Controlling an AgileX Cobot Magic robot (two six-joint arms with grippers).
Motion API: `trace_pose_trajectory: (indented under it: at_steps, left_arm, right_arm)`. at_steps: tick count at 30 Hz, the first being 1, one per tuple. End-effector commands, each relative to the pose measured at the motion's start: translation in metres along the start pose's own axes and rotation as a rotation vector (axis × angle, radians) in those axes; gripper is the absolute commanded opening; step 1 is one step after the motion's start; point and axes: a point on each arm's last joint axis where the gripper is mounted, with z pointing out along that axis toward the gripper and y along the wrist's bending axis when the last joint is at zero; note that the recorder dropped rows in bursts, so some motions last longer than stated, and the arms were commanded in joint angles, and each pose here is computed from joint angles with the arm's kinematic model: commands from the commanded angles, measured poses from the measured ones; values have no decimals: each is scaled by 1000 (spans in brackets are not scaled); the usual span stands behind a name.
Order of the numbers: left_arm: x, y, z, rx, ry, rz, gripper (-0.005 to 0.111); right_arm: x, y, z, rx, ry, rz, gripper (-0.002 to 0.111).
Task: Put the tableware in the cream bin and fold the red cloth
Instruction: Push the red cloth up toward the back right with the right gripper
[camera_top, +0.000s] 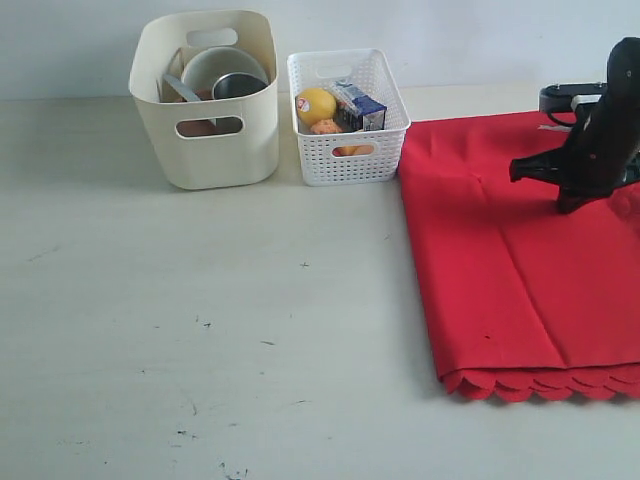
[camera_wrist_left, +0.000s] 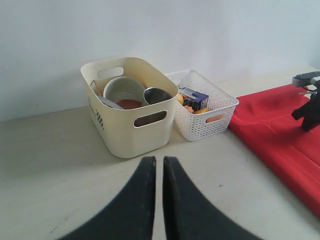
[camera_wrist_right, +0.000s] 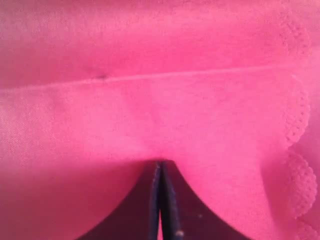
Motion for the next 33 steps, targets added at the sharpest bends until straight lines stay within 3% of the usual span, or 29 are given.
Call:
trace_pose_trajectory:
  at_steps: [1, 9, 15, 25, 33]
  left_arm:
    - [-1, 0, -1, 8, -15, -14, 8]
    - [-1, -1, -1, 9, -17, -17, 8]
    - [-1, 0, -5, 9, -31, -22, 8]
    - [0, 4, -17, 7, -71, -32, 8]
    - [0, 4, -17, 7, -71, -32, 8]
  right_arm:
    - [1, 1, 15, -3, 37, 1, 0]
    - [-11, 11, -33, -38, -78, -27, 0]
    - [3, 35, -49, -67, -92, -94, 0]
    - [35, 39, -34, -79, -19, -100, 0]
    - [35, 42, -13, -77, -9, -121, 0]
